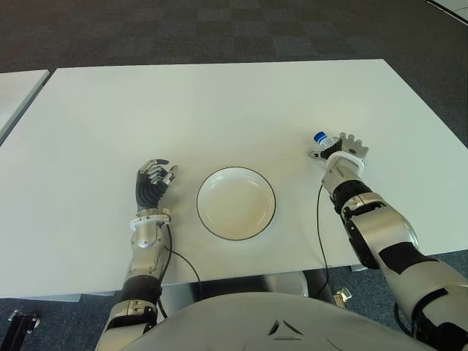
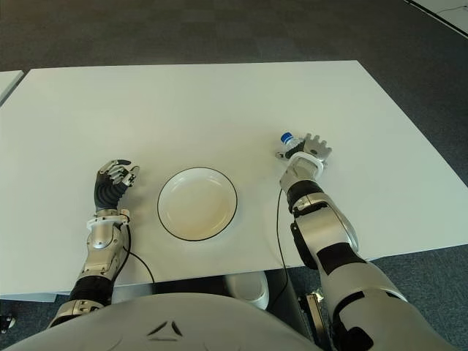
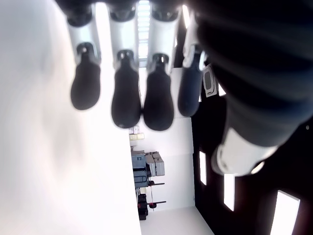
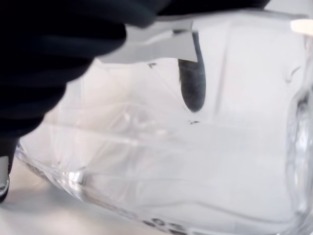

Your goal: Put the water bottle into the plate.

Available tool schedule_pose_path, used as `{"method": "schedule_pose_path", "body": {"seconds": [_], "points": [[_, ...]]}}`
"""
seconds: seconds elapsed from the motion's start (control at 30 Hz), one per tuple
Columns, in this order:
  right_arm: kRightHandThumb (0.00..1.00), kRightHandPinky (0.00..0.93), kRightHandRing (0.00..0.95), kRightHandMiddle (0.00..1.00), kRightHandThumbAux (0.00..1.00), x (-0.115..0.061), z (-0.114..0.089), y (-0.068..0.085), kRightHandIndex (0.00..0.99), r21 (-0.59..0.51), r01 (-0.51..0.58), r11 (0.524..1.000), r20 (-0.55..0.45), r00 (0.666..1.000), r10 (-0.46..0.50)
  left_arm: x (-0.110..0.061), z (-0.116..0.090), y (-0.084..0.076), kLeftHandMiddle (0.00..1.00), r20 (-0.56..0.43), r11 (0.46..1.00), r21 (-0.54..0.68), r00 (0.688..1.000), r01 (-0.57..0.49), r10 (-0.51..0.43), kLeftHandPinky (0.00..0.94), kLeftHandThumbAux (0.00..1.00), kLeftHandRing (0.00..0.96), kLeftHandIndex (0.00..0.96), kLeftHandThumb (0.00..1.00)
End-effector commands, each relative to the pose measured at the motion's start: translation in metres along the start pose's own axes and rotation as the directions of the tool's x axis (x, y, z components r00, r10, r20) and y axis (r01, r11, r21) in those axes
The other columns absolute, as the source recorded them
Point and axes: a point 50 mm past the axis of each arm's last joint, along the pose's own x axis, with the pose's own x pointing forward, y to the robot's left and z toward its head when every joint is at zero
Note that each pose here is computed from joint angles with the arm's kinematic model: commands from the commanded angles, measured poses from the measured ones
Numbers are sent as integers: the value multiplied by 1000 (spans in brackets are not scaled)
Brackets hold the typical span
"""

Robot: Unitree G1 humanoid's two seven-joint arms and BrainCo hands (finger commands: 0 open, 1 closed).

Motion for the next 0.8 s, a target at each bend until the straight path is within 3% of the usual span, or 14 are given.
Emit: {"method": "schedule_pose_path", "body": {"seconds": [0.03,0.13,0.27,0.4,0.53,0.8], "points": [[516,350,192,141,540,-24,-29,57,165,144,-108,984,-63,991,118,1,-1,0,711,-6,1000,-7,1000,4,-4,676,715,689,437,708],[567,411,272,213,546,-24,-33,57,242,206,-59,977,-64,995,74,1,0,0,715,-4,1000,-7,1000,1,-1,686,715,693,437,708],[642,517,434,395,553,-23,-40,58,347,264,-25,964,-62,997,43,1,0,0,718,-3,1000,-5,1000,0,0,686,715,696,438,708],[663,551,482,447,557,-23,-41,58,381,300,-5,954,-60,998,25,1,0,0,719,-1,1000,-6,1000,-1,1,683,715,696,438,709],[706,704,654,633,675,-25,-43,55,419,398,105,912,-82,994,-78,0,2,0,719,14,1000,-8,1000,5,-5,679,715,695,438,708],[723,802,754,743,704,-30,-40,50,435,480,259,838,-119,966,-230,0,3,0,718,17,1000,-11,1000,5,-5,673,714,693,438,709]]}}
